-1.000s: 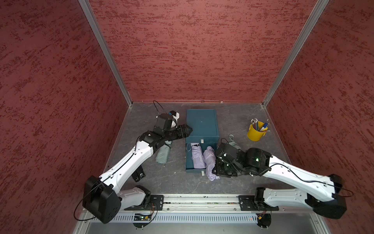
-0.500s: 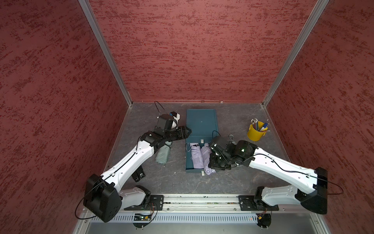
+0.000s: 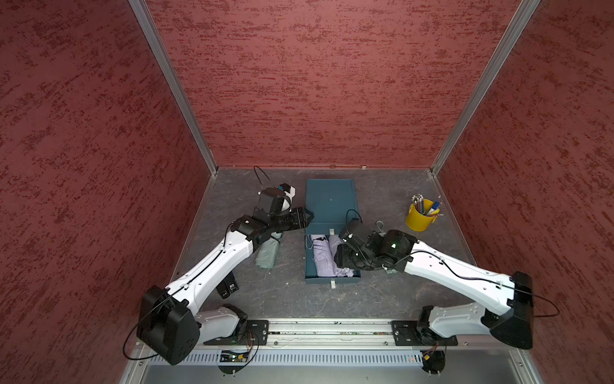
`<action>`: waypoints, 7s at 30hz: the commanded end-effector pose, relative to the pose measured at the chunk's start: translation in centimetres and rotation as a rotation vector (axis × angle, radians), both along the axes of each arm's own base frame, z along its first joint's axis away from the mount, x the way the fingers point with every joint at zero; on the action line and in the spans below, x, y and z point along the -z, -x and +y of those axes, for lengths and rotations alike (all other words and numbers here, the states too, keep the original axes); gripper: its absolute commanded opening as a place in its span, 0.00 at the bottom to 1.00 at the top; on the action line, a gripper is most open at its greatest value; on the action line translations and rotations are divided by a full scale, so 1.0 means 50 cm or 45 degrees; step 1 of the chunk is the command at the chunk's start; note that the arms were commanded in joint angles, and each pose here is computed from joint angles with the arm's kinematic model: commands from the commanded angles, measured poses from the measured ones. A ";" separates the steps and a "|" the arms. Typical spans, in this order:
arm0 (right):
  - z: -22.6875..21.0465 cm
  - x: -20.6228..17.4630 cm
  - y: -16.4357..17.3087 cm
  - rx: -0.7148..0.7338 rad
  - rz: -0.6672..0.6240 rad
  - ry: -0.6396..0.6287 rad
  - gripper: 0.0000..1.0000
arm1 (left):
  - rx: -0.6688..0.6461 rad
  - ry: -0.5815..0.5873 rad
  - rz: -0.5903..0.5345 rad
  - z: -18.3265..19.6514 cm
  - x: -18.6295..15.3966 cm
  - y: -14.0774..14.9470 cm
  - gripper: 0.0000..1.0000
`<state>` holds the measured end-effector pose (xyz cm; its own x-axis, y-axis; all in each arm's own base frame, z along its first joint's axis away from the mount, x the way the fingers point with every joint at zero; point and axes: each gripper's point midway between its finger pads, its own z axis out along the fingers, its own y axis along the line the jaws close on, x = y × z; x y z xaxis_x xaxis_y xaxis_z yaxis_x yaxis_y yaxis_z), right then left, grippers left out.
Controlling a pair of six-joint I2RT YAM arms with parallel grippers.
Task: Place the umbrella in the drawer by color
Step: Place the umbrella in the drawer, then close the drawer in the storage box, then open the drawer in the storage box.
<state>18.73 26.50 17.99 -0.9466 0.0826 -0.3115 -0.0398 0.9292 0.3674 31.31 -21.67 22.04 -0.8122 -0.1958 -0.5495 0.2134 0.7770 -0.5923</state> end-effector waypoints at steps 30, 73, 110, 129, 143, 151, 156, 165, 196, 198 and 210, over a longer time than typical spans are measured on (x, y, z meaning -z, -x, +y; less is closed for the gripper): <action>0.004 -0.051 0.104 -0.171 -0.520 -0.087 0.18 | -0.016 -0.123 -0.011 0.003 0.004 -0.005 0.65; 0.087 0.100 0.146 -0.201 -0.757 -0.062 0.53 | -0.004 -0.344 0.056 0.002 0.083 0.047 0.55; 0.074 0.036 0.020 0.054 -0.931 -0.221 0.49 | 0.020 -0.404 0.118 0.019 0.140 0.088 0.45; 0.083 0.056 -0.151 0.115 -0.965 -0.198 0.22 | 0.044 -0.402 0.164 0.022 0.165 0.120 0.43; 0.076 0.092 -0.203 0.243 -0.885 -0.331 0.37 | 0.052 -0.409 0.171 0.038 0.169 0.145 0.43; 0.043 0.094 -0.178 0.282 -0.828 -0.369 0.65 | 0.022 -0.377 0.159 0.038 0.154 0.141 0.48; 0.008 0.101 -0.141 0.268 -0.765 -0.355 0.67 | -0.034 -0.353 0.126 0.044 0.123 0.120 0.53; -0.068 0.076 -0.066 0.214 -0.685 -0.346 0.63 | -0.149 -0.217 0.032 0.078 0.037 0.090 0.60; -0.095 0.172 -0.009 0.247 -0.335 0.008 0.80 | -0.170 0.009 -0.115 0.096 -0.042 0.146 0.64; -0.094 0.158 -0.014 0.247 -0.371 -0.023 0.82 | -0.171 -0.006 -0.112 0.096 -0.034 0.153 0.64; -0.116 0.135 -0.010 0.172 -0.531 -0.161 0.80 | -0.319 -0.108 -0.119 0.154 -0.038 0.161 0.66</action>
<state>18.95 20.02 9.85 -0.7385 0.2967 -0.6054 -0.0182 0.8889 0.4578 23.16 -15.22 22.58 -0.7285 -0.3059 -0.6129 0.0888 0.8451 -0.5273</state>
